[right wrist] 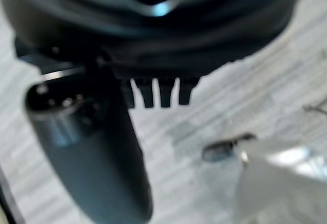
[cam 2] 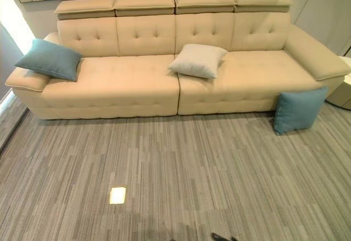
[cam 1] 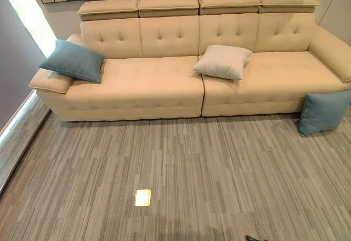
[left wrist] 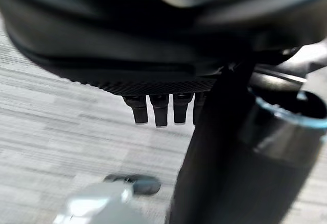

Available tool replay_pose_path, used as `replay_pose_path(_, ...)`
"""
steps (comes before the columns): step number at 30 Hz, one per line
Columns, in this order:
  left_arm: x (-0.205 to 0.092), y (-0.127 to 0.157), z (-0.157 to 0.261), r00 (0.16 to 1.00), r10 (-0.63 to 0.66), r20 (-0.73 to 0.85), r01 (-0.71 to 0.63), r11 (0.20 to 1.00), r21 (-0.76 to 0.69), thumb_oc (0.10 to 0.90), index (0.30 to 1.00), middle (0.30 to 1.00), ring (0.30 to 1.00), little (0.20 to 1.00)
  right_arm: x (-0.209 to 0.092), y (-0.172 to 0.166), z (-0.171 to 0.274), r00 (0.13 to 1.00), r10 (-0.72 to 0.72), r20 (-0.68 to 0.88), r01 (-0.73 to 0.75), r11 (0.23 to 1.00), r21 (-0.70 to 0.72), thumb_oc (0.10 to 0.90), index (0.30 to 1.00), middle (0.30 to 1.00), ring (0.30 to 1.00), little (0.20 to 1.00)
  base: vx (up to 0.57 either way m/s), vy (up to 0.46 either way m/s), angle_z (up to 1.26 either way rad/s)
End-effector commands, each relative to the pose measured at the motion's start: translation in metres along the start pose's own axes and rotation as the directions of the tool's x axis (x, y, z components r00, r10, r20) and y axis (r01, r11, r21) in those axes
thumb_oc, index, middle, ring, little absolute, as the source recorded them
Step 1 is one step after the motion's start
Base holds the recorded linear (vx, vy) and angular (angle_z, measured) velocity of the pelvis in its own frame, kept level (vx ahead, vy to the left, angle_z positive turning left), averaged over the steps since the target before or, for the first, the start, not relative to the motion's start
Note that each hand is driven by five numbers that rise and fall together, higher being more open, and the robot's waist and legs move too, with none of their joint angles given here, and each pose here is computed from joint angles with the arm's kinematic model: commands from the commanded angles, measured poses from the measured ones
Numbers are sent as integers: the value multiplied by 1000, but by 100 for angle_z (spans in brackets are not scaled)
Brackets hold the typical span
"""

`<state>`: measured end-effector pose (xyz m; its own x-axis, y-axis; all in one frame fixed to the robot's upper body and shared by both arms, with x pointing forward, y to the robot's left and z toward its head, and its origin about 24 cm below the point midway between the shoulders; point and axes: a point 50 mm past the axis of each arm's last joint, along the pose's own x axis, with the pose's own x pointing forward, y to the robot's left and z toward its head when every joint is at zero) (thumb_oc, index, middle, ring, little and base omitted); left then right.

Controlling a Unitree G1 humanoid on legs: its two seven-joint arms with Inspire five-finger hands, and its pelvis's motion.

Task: Pick up all the scattered cushions and arrange them neatly on the sofa.

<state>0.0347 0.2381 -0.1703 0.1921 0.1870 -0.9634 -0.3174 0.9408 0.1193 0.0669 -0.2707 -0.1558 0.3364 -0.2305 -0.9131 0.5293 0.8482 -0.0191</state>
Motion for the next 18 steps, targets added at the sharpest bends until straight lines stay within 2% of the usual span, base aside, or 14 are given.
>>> replay_pose_path(1,-2,26,41,982,101,159,-108,994,34,800,900,900,900,900,-1,-15,42,987,-44,155,56,996,-72,800,900,900,900,900,0,0,0)
replay_pose_path(5,-1,15,51,975,91,201,-104,993,57,800,900,900,900,900,1,-2,42,989,-14,147,34,990,-137,800,900,900,900,900,-6,-12,3)
replay_pose_path(8,1,-2,55,978,24,209,-42,995,85,800,900,900,900,900,4,15,41,991,48,128,-18,973,-229,800,900,900,900,900,-30,-34,22)
replay_pose_path(10,2,-24,55,979,-65,193,19,973,228,800,900,900,900,900,5,34,41,986,128,104,-80,923,-378,800,900,900,900,900,-63,-38,22)
replay_pose_path(14,2,-42,52,975,-138,177,76,945,318,800,900,900,900,900,6,46,38,984,158,86,-98,871,-482,800,900,900,900,900,-13,-19,31)
replay_pose_path(18,1,-51,57,971,-163,177,71,896,438,800,900,900,900,900,7,59,35,982,180,48,-114,783,-611,800,900,900,900,900,-59,-6,39)
